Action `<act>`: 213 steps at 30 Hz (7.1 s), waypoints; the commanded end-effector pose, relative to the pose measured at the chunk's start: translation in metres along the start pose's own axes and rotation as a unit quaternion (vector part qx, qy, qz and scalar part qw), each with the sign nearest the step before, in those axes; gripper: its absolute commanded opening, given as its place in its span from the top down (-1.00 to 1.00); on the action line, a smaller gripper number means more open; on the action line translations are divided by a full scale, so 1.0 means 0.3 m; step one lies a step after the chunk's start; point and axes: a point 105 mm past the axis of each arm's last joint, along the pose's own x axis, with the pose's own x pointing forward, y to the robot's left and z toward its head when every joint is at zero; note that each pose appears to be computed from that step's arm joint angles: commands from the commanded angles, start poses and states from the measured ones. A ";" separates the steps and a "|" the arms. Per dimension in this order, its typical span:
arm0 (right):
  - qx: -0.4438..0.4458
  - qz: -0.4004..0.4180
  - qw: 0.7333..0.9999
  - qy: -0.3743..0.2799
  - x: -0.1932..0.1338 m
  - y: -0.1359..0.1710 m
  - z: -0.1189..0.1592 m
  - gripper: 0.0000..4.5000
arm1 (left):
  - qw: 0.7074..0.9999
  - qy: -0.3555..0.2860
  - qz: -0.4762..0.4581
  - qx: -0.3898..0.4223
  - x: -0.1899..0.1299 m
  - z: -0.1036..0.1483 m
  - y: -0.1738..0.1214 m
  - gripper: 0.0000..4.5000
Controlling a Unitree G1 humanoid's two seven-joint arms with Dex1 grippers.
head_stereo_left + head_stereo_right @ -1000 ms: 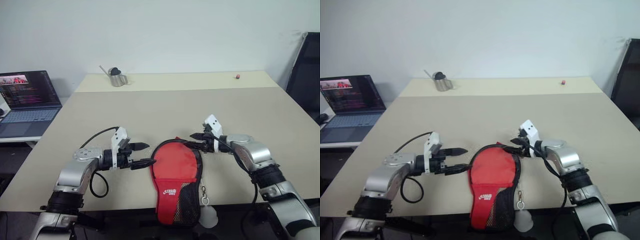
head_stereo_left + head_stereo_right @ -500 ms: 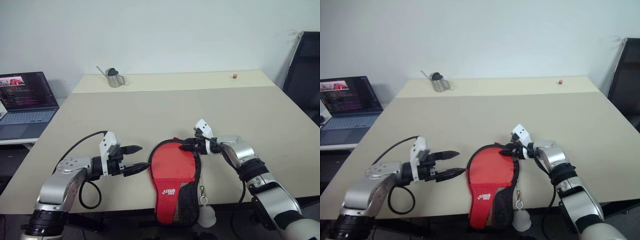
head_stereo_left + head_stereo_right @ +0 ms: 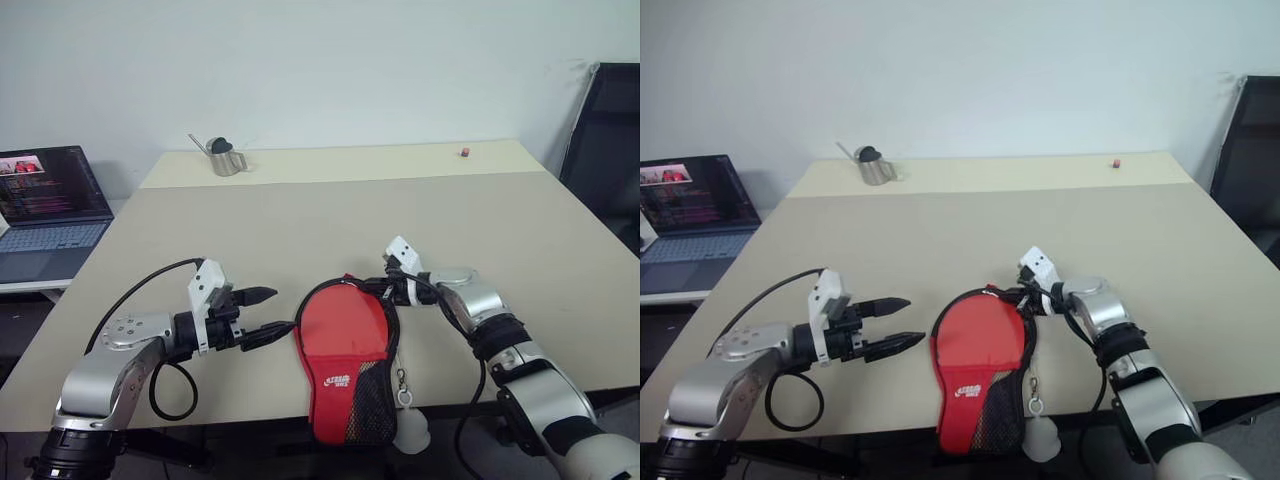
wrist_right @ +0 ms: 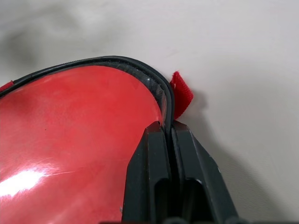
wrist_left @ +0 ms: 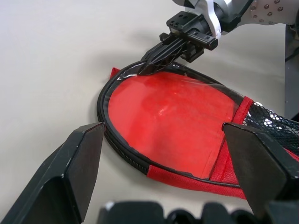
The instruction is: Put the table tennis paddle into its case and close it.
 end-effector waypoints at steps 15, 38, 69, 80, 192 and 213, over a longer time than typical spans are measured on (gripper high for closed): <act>-0.044 -0.051 0.997 -0.046 0.015 -0.075 0.176 0.99 | 0.999 -0.012 -0.023 0.031 0.033 0.040 -0.016 -0.95; -0.068 -0.071 0.995 -0.015 0.058 -0.083 0.168 0.99 | 0.999 -0.009 -0.028 0.030 0.055 0.026 -0.019 -0.95; -0.021 -0.014 0.993 -0.112 -0.222 0.121 0.215 -0.98 | 0.981 0.029 -0.163 0.100 0.301 -0.018 0.002 -0.95; 0.008 0.079 0.997 0.016 -0.479 0.433 0.051 -0.98 | 0.970 0.041 -0.201 0.132 0.423 -0.059 -0.017 -0.95; 0.050 0.071 0.993 0.079 -0.550 0.622 -0.100 0.92 | 0.952 0.118 -0.226 0.171 0.633 -0.176 -0.095 -0.95; 0.154 0.098 0.981 0.069 -0.548 0.760 -0.118 0.92 | 0.950 0.102 -0.223 0.196 0.713 -0.120 -0.140 -0.95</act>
